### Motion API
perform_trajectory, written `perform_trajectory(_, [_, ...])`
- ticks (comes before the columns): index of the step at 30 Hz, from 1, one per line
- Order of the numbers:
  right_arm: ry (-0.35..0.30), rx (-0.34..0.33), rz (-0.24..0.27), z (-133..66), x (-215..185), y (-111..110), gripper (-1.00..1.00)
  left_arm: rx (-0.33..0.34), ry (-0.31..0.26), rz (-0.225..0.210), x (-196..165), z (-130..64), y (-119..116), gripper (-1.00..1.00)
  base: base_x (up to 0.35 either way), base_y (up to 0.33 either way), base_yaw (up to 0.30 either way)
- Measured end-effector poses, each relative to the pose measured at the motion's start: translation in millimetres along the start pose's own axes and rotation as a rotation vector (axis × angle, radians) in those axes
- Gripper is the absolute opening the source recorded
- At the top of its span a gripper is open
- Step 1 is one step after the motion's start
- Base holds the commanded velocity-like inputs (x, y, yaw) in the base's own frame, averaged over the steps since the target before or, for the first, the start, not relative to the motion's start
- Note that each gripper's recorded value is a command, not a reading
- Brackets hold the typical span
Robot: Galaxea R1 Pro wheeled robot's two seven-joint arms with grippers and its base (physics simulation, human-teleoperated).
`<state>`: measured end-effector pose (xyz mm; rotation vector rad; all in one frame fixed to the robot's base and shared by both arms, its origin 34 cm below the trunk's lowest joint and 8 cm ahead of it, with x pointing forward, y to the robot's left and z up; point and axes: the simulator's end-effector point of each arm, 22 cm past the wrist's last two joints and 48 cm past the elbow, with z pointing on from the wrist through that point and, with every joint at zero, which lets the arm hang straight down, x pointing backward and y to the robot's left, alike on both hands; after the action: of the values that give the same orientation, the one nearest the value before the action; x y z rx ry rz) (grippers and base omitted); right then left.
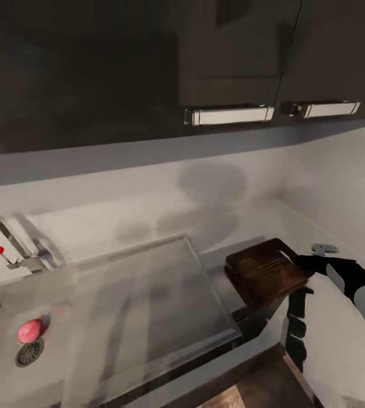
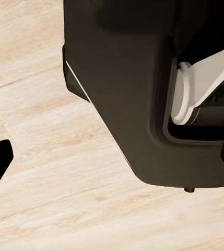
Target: In the kitchen, take the Vidalia onion out of the sink, dice it on the chopping board with the paring knife, put the diced onion into the bowl on the countertop, then place both the paring knife and the chopping board into the sink.
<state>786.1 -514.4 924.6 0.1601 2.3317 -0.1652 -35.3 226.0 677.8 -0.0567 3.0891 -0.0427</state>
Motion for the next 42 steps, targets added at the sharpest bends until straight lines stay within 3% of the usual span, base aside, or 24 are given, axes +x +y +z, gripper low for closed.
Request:
perform_trajectory(10, [-0.012, -0.006, 0.003, -6.5, -7.5, 0.5, -1.00, 0.001, -0.016, 0.000, -5.0, 2.5, -0.3, 1.00, -0.305, 0.040, 0.000])
perform_trajectory(19, [-0.027, -0.009, 0.008, -13.0, -15.3, 0.2, -1.00, 0.002, -0.030, 0.000, -9.3, 4.6, -0.5, 1.00, -0.111, 0.058, 0.000])
perform_trajectory(32, [-0.045, -0.010, 0.010, -21.5, -25.5, -0.6, -1.00, 0.005, -0.051, 0.001, -16.1, 7.7, -1.6, 1.00, -0.085, 0.276, 0.000])
perform_trajectory(42, [-0.059, -0.010, 0.009, -28.1, -33.3, -1.2, -1.00, 0.008, -0.067, 0.002, -21.5, 9.9, -2.3, 1.00, -0.243, 0.210, 0.000])
